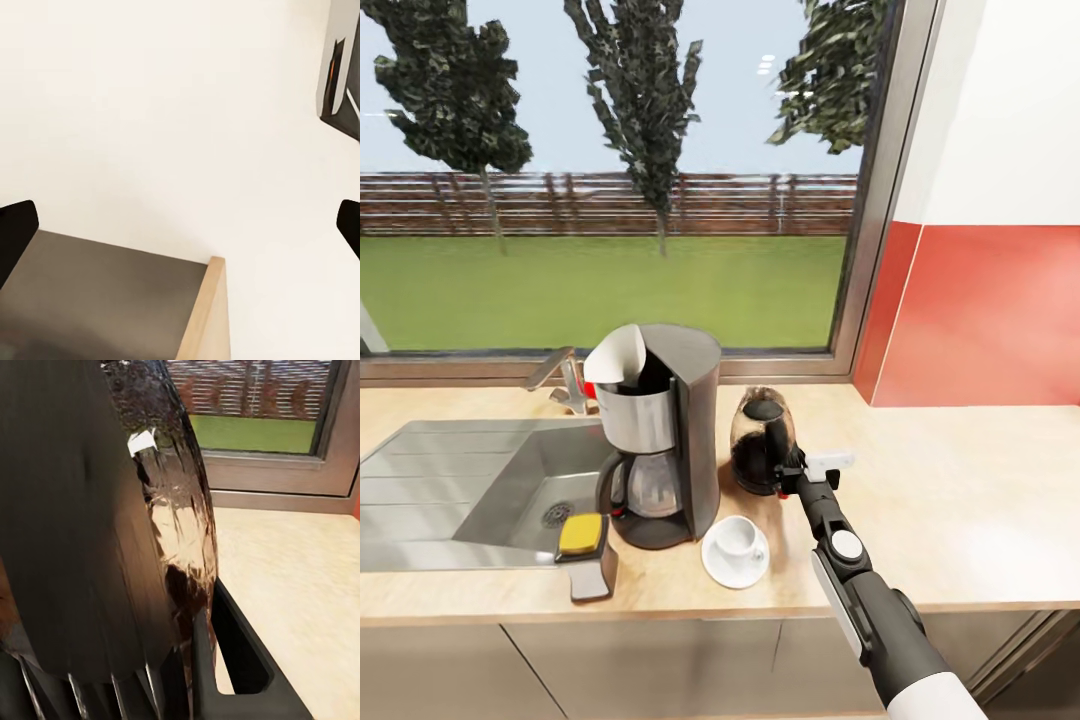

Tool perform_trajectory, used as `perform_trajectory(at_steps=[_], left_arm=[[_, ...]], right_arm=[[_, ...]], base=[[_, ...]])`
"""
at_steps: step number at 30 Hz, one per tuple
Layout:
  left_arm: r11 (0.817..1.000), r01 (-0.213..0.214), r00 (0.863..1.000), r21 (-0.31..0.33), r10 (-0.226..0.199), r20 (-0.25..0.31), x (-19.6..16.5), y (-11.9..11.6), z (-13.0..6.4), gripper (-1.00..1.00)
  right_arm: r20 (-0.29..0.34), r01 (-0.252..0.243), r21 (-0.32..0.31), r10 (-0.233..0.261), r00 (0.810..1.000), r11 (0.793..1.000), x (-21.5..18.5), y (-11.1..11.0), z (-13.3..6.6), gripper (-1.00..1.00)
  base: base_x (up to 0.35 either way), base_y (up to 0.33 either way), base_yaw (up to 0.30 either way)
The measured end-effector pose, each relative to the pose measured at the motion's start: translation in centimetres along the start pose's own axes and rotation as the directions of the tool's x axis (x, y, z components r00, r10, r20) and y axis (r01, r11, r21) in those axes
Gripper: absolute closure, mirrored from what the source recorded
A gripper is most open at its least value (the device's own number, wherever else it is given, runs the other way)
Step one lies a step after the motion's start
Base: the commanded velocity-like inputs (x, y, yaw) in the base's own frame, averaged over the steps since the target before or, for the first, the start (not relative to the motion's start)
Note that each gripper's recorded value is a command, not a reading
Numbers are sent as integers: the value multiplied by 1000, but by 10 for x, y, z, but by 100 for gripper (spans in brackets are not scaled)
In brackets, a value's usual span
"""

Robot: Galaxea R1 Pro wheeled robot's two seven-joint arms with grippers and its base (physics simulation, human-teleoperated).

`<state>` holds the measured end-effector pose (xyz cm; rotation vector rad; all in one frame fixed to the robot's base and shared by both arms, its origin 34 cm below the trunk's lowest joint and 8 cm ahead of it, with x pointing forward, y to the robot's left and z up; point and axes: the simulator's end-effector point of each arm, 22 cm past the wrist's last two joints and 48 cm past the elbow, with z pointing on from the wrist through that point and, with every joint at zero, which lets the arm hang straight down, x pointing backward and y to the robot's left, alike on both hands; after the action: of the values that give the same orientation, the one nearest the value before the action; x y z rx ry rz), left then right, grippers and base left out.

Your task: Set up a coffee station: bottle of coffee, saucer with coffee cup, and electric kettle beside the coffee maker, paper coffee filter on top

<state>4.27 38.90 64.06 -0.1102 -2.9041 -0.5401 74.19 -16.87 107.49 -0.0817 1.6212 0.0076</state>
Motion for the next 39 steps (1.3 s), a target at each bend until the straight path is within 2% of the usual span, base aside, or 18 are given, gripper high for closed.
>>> perform_trajectory(at_steps=[9, 10, 32, 39], left_arm=[[1000, 0, 1000, 0, 0, 0, 0, -1, 0, -100], [1000, -1, 1000, 0, 1, 0, 0, -1, 0, -100], [1000, 3, 1000, 0, -3, 2, -1, 1, 0, -100], [1000, -1, 1000, -1, 1, 1, -1, 0, 0, -100]], right_arm=[[-3, 0, 1, 0, 1000, 1000, 2, 0, 0, 100], [-4, 0, 1, 0, 1000, 1000, 2, 0, 0, -100], [-8, 3, 1, -3, 1000, 1000, 4, 0, 0, -100], [-7, 3, 1, -3, 1000, 1000, 4, 0, 0, -100]], base=[[6, 0, 0], [0, 0, 0], [-4, 0, 0], [-248, 0, 0]])
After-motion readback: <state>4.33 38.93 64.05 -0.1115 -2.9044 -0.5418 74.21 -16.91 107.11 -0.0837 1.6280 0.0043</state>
